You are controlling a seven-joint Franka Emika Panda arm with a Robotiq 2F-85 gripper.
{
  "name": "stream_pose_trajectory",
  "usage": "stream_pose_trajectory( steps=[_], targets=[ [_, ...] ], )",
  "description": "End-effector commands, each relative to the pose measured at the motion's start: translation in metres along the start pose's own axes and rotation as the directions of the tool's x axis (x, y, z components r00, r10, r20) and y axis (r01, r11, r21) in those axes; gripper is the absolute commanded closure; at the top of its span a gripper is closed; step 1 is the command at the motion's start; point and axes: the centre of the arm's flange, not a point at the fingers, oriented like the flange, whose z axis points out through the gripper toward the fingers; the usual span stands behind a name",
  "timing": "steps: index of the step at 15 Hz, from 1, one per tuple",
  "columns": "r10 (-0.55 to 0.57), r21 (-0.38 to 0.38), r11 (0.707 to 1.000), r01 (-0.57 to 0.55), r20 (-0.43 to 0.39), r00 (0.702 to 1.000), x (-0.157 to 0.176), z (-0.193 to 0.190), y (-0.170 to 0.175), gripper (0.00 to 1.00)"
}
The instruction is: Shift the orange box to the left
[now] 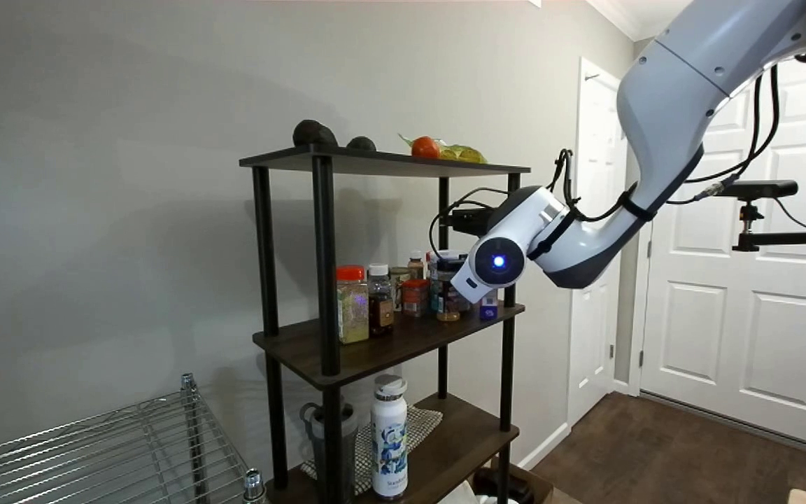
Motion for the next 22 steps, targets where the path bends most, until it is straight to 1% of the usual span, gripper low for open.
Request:
stream_pose_trajectory(
  steps=[1,13,18,22],
  targets=[
    [-0.005,-0.025,1.000,0.005,-0.007,1.000,-0.003,-0.029,-0.027,0.88],
    [-0.023,-0.102,0.995,0.024,0.012,1.000,0.015,-0.103,-0.062,0.88],
    [-0.046,-0.140,0.989,0.045,-0.003,0.999,0.037,-0.127,-0.071,0.88],
    [-0.064,-0.163,0.985,0.063,-0.004,0.998,0.047,-0.140,-0.075,0.88]
  ],
)
